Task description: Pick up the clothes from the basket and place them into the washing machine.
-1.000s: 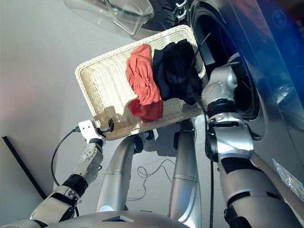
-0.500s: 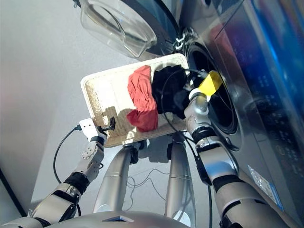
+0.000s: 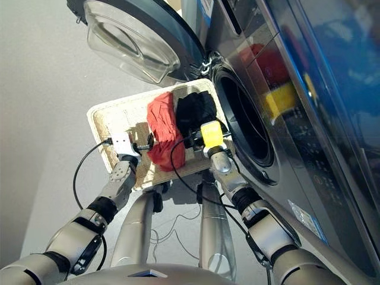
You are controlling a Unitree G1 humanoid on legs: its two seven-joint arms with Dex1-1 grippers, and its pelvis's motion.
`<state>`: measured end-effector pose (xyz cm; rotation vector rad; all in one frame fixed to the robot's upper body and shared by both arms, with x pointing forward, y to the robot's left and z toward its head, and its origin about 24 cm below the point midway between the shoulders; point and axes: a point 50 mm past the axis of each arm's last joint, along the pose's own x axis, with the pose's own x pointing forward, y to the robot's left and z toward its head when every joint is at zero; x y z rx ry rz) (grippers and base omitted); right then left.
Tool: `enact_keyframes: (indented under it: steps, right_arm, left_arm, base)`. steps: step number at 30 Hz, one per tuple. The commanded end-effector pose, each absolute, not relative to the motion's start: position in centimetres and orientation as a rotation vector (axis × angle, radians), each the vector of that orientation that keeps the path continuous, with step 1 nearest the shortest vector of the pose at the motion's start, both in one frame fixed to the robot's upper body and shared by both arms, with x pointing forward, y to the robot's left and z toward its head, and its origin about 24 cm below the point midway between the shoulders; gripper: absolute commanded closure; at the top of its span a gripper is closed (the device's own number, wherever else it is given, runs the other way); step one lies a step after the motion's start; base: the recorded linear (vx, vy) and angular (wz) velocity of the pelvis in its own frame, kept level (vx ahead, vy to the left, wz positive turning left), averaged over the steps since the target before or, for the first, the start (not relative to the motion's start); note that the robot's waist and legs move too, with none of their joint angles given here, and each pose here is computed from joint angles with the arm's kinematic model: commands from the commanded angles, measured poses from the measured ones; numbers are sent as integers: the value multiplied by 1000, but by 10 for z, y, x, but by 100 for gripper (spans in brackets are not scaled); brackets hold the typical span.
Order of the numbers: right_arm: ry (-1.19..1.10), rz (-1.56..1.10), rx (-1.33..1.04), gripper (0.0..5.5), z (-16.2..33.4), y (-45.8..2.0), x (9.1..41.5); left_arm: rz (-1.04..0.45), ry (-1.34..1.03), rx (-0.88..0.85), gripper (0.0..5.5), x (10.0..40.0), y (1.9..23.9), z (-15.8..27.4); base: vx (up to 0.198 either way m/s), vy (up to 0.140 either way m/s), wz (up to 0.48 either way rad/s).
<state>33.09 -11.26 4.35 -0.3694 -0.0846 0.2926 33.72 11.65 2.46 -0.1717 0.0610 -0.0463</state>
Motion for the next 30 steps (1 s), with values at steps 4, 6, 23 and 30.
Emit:
enact_keyframes:
  steps: [4,6,23,30]
  right_arm:
    - [-254,392,-365,0,71,-82,325]
    - [-270,404,-337,0,75,-77,324]
    - [-456,459,-215,0,116,-51,316]
    - [-477,480,-221,0,117,-51,312]
  left_arm:
    - [-4,24,-89,0,354,116,43]
    - [40,25,-87,0,359,123,47]
    - [267,1,-42,0,377,187,73]
    - [216,-78,150,0,379,181,85]
  base:
    - [0,0,0]
    - [0,0,0]
    - [-3,0,-222]
    - [2,8,-14]
